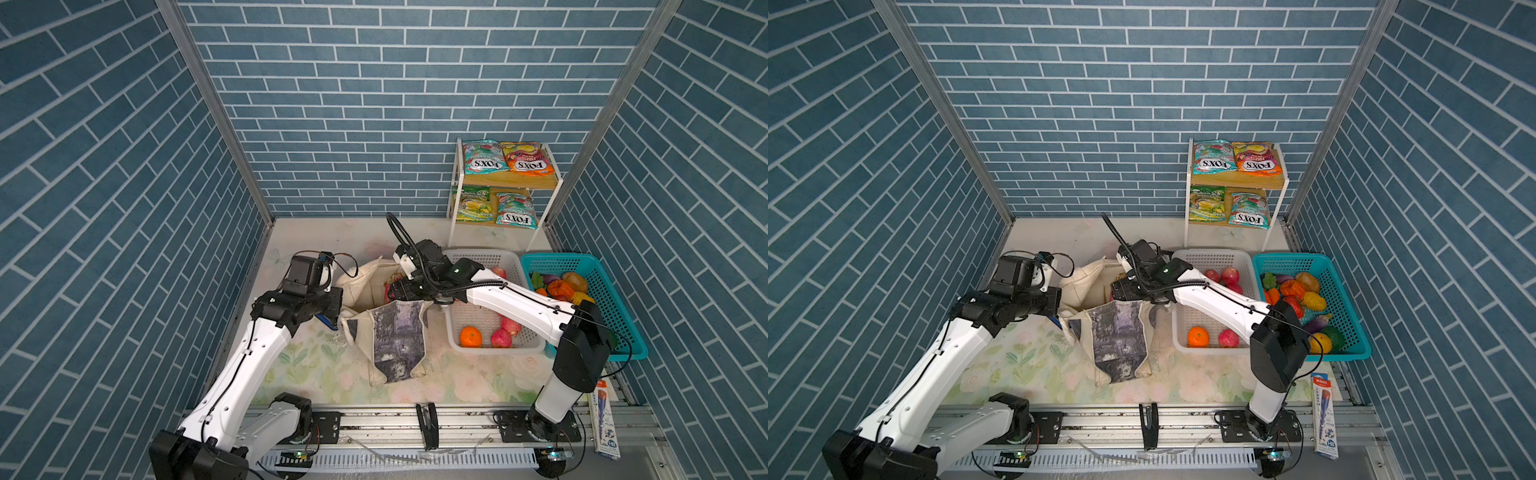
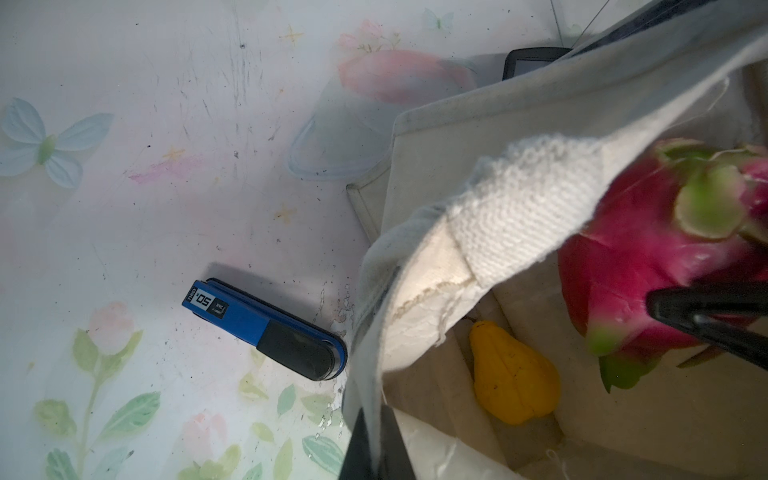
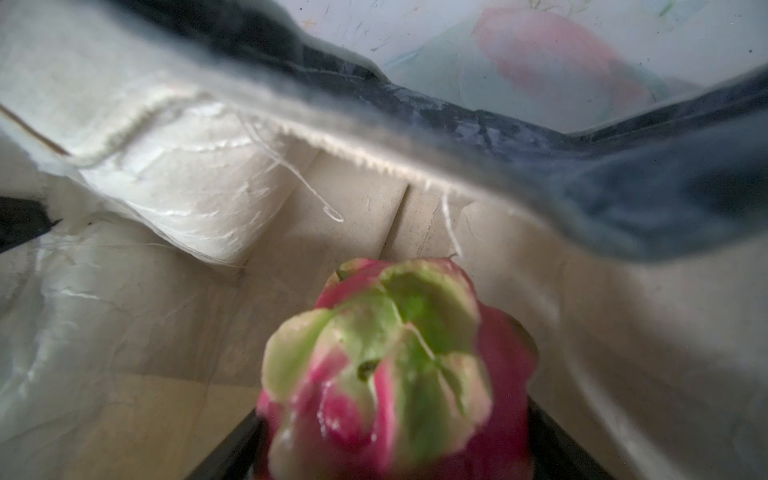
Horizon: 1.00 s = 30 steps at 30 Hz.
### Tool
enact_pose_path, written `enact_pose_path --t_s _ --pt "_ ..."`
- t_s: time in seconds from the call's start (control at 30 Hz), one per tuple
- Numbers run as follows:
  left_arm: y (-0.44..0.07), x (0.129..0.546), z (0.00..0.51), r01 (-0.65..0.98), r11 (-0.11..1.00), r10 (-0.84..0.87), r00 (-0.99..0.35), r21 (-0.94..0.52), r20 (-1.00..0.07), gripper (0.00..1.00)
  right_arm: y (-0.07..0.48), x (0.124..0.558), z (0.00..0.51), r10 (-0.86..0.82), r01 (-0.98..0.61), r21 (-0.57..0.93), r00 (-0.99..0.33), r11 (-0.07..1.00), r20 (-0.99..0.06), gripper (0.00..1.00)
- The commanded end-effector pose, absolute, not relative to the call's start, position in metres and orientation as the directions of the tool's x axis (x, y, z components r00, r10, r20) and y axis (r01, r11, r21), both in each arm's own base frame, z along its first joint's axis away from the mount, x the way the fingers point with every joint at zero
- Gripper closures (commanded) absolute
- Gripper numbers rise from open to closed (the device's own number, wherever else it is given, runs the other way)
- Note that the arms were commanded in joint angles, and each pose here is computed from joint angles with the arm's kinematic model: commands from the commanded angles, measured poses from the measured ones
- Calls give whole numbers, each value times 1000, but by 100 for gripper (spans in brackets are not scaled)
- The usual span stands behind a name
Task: Place the food into the grocery bag and tie it
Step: 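Lower the dragon fruit into the bag and open the right gripper, then raise the right gripper out of the bag and move it over the white basket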
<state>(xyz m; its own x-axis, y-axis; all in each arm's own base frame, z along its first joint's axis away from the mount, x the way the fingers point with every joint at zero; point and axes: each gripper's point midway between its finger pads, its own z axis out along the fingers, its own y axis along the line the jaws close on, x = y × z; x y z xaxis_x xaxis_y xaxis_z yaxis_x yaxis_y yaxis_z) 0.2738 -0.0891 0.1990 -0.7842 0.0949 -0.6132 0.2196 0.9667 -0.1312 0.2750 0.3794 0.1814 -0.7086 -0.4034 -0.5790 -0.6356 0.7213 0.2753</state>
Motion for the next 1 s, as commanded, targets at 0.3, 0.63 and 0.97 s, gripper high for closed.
enact_pose_path --t_s 0.3,0.63,0.97 --pt "-87 271 197 219 967 96 -783 -129 -614 96 379 282 207 -358 -634 266 -679 726 -641 1" --pt "-87 272 198 218 967 96 -783 -127 -615 96 357 286 278 -210 -570 282 -648 772 -732 3" --pt "-87 271 198 219 967 95 -782 -129 -616 96 292 283 360 0 -461 265 -499 847 -866 3"
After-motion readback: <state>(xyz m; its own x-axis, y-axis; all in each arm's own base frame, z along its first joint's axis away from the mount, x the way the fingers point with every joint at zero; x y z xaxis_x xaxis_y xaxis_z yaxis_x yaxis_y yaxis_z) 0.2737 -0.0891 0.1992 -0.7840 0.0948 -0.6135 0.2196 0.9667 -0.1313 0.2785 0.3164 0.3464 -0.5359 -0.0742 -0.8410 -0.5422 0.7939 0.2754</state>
